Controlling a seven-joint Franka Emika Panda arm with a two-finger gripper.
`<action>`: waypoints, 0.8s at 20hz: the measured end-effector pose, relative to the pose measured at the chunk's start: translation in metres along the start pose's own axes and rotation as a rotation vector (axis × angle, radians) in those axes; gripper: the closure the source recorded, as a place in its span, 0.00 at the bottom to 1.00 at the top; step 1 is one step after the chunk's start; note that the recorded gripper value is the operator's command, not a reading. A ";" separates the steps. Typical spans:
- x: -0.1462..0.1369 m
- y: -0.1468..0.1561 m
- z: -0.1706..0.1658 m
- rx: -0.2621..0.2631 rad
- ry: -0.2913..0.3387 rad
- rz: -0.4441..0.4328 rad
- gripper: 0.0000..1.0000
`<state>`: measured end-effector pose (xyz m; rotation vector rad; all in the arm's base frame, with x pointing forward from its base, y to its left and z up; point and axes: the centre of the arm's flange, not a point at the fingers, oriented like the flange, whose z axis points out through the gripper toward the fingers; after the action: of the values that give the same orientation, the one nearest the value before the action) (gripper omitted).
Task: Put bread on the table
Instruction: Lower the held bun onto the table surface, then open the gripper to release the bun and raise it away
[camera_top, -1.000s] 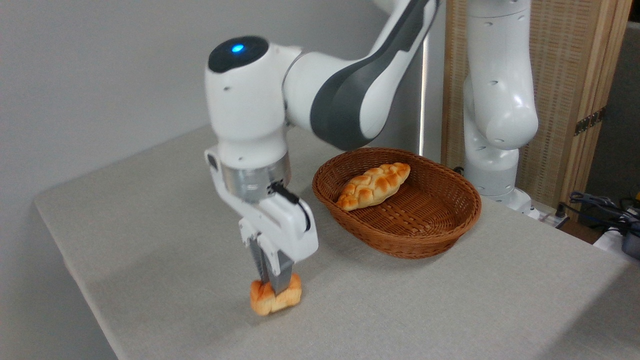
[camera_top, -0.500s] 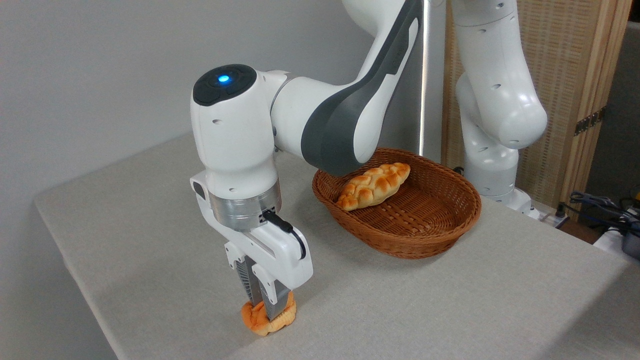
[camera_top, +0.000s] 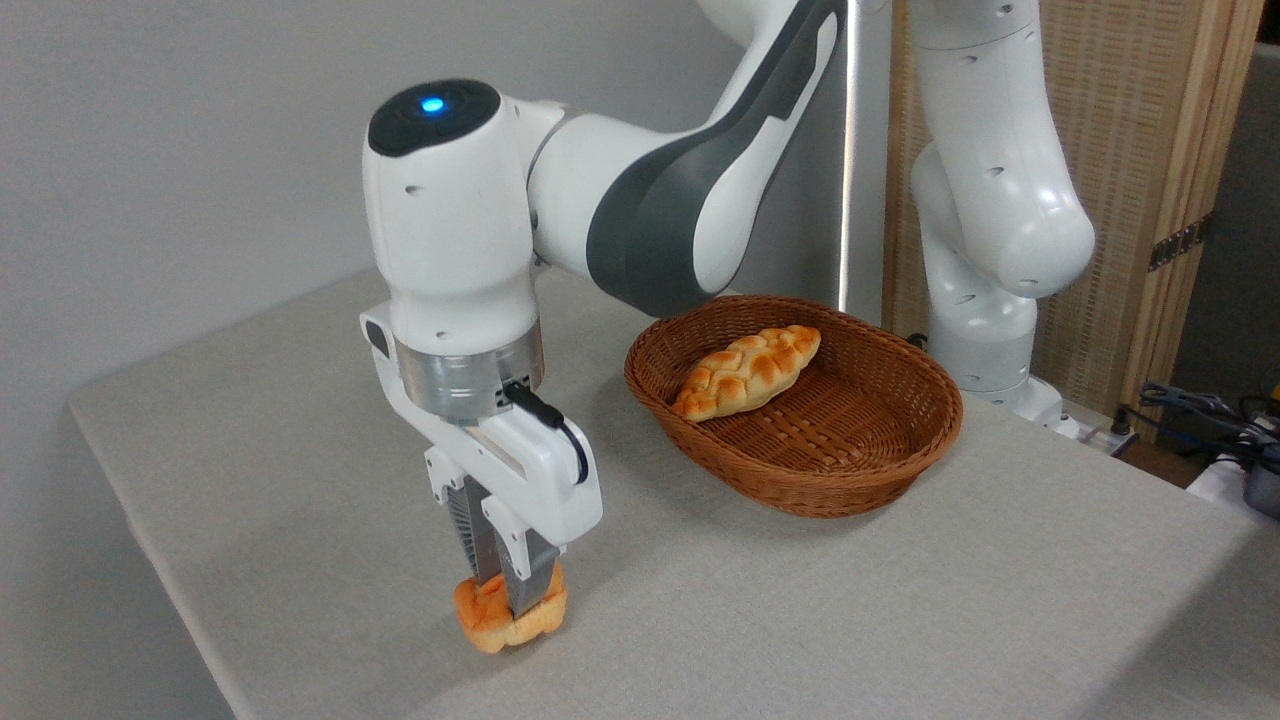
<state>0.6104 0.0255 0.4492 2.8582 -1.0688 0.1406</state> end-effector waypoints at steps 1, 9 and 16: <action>-0.001 -0.001 -0.004 -0.004 0.000 -0.002 0.00; -0.003 -0.002 -0.006 -0.009 -0.002 -0.005 0.00; 0.000 0.021 -0.109 -0.116 0.030 0.034 0.00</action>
<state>0.5907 0.0225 0.5582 2.7279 -1.0832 0.1190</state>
